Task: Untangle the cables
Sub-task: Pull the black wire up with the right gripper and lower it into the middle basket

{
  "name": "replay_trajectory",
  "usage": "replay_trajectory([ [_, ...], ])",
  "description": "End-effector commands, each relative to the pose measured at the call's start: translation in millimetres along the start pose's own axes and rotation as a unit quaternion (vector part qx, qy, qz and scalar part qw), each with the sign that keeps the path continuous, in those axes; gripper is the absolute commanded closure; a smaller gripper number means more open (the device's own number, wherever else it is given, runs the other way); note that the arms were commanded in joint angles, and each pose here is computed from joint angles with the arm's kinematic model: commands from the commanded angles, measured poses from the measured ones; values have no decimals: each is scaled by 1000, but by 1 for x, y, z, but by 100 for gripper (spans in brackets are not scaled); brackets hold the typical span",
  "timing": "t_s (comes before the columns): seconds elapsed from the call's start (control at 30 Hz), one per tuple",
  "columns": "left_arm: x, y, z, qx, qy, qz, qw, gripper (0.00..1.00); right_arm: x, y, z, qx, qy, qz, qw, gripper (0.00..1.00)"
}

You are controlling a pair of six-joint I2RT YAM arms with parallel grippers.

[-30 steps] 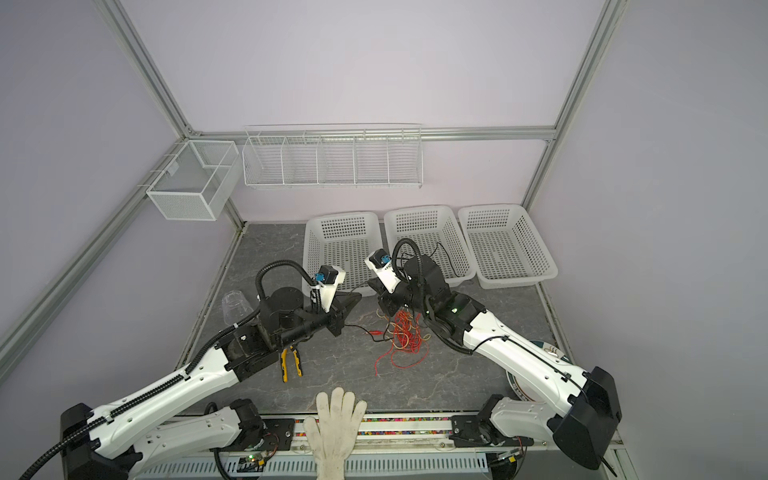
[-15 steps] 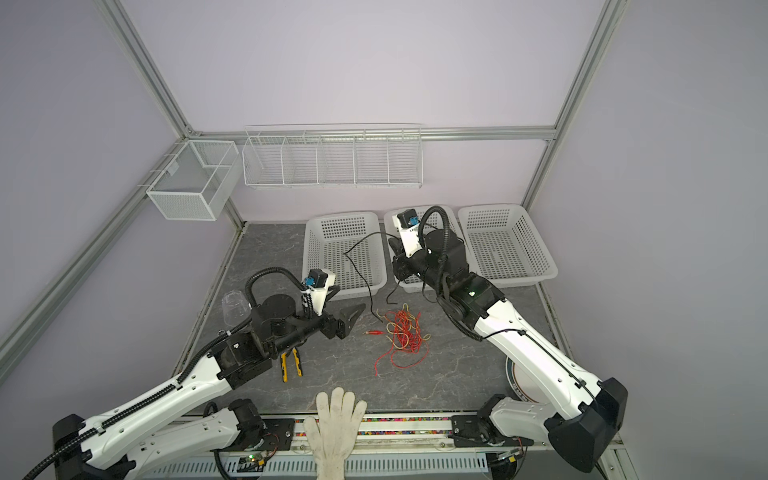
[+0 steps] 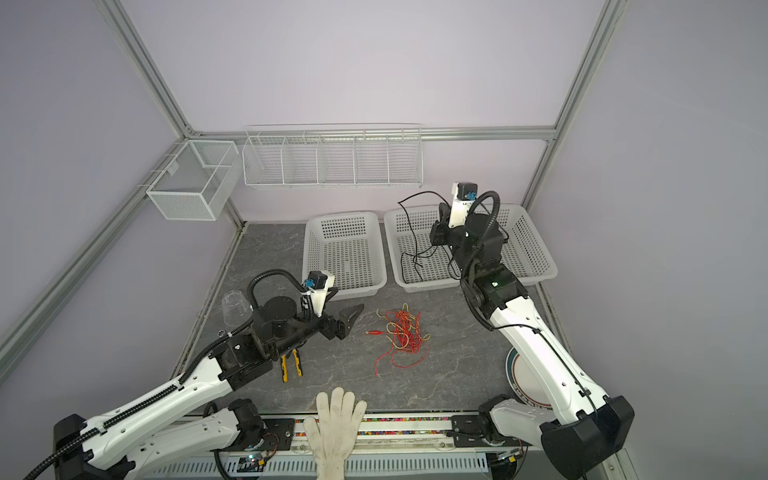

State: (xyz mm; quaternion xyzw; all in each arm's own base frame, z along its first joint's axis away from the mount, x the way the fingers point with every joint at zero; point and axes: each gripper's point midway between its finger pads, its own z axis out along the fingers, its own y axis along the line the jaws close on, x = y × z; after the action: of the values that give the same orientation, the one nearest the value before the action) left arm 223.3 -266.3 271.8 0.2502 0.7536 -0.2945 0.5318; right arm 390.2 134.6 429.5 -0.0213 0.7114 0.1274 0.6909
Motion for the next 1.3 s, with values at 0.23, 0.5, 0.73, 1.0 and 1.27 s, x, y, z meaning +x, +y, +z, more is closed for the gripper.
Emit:
replay_trajectory([
  [0.23,6,6,5,-14,-1,-1,1000,8,55,-29,56,65,50,-1,997,94],
  [0.5,13,9,12,-24,16,6,1000,8,127,-37,101,80,113,7,990,94],
  [0.73,22,16,16,-41,24,12,999,8,198,-54,127,117,180,4,977,94],
  [1.0,45,26,16,-58,36,-7,998,7,267,-76,133,149,278,13,949,92],
  [1.27,70,29,24,-64,61,-41,995,8,273,-73,115,137,317,4,938,60],
])
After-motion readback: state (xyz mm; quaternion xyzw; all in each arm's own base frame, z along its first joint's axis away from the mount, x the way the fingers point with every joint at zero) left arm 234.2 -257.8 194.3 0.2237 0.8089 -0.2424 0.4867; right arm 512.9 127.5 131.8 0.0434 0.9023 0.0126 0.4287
